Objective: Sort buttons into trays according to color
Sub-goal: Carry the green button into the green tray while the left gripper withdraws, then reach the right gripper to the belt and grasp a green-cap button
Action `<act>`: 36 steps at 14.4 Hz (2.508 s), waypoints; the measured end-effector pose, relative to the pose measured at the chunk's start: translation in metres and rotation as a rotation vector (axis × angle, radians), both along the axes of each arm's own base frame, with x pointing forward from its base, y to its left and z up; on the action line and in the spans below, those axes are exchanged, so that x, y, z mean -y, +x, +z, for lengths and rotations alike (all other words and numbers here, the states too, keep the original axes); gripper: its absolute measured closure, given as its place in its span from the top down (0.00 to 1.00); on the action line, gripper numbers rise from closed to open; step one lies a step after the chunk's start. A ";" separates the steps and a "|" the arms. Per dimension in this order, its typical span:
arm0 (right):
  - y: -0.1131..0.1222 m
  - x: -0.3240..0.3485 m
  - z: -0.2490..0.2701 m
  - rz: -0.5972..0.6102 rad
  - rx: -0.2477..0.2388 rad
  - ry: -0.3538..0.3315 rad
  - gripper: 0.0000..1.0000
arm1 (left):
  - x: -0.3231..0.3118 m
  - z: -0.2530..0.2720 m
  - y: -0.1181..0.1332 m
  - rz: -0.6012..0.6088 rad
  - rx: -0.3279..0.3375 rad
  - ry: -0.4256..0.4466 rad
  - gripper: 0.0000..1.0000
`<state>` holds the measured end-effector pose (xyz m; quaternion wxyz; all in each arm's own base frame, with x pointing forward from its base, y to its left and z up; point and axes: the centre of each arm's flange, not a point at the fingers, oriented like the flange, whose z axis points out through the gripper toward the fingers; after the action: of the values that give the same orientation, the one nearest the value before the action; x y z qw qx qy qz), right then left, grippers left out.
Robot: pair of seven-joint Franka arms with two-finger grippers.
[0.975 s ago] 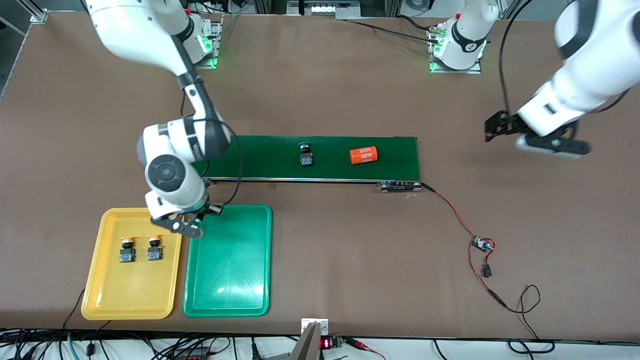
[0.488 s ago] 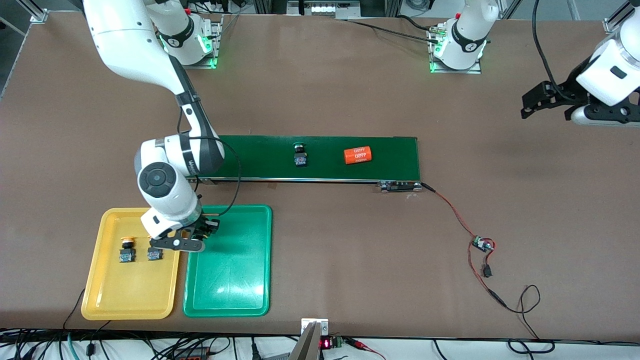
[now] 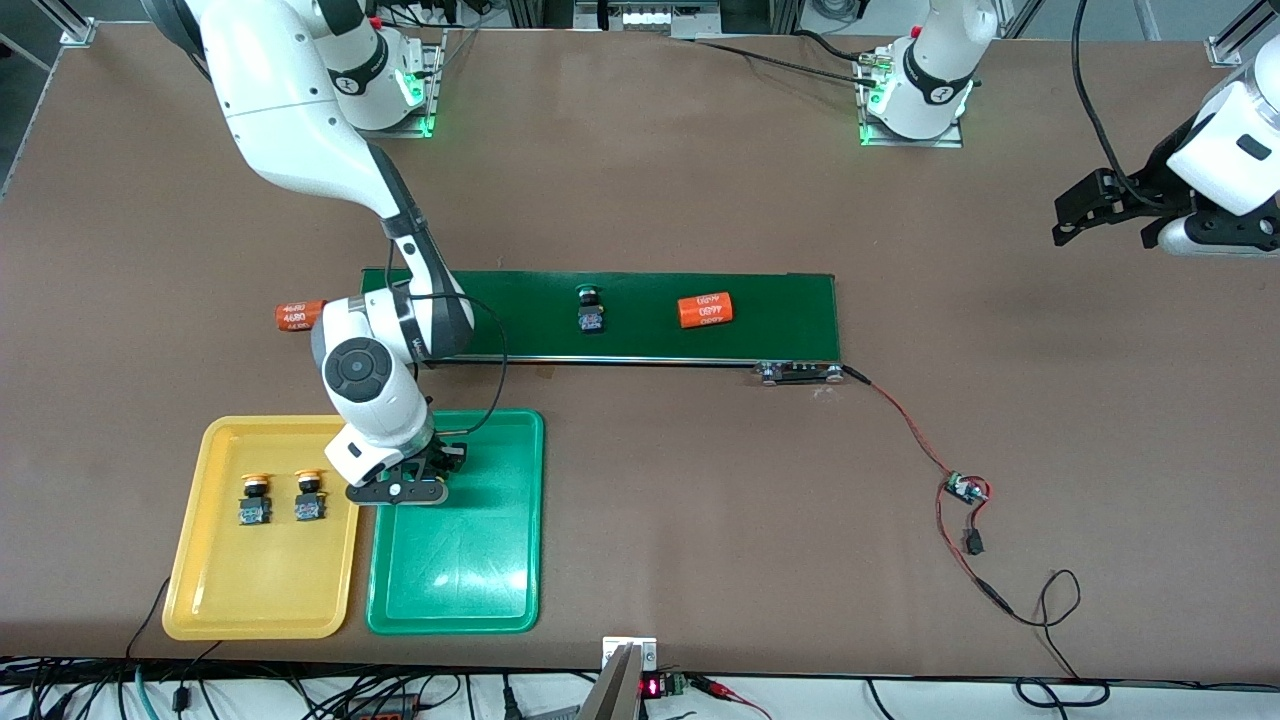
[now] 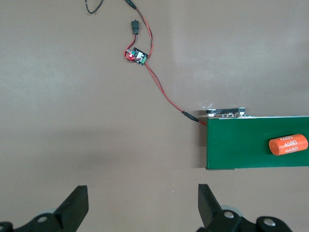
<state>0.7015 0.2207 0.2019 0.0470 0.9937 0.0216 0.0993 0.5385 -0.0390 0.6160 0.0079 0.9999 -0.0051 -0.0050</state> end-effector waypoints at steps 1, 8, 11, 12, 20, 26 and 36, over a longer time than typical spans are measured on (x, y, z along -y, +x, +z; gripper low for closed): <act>0.001 0.000 -0.003 0.001 0.008 0.002 0.57 | 0.002 0.000 0.000 -0.004 0.001 0.000 1.00; -0.006 -0.032 0.073 0.003 -0.042 0.000 1.00 | 0.004 0.000 0.000 -0.007 -0.001 0.000 1.00; -0.046 -0.086 0.122 -0.010 -0.126 -0.003 1.00 | 0.004 0.000 0.000 -0.007 -0.001 0.000 1.00; -0.060 -0.105 0.132 -0.012 -0.141 -0.001 1.00 | 0.004 0.000 0.000 -0.008 -0.001 0.000 1.00; -0.156 -0.154 0.115 -0.068 -0.298 0.055 1.00 | 0.006 0.000 0.000 -0.011 -0.006 0.001 1.00; -0.205 -0.138 0.056 -0.081 -0.306 0.041 1.00 | 0.007 0.002 0.000 -0.013 -0.001 0.000 1.00; -0.235 -0.155 0.040 -0.130 -0.259 0.066 0.79 | 0.005 0.002 0.000 -0.010 -0.002 0.000 1.00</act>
<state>0.4664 0.3759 0.2421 0.0177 0.9985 -0.0402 -0.0325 0.5387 -0.0444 0.6177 0.0079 0.9999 -0.0102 -0.0058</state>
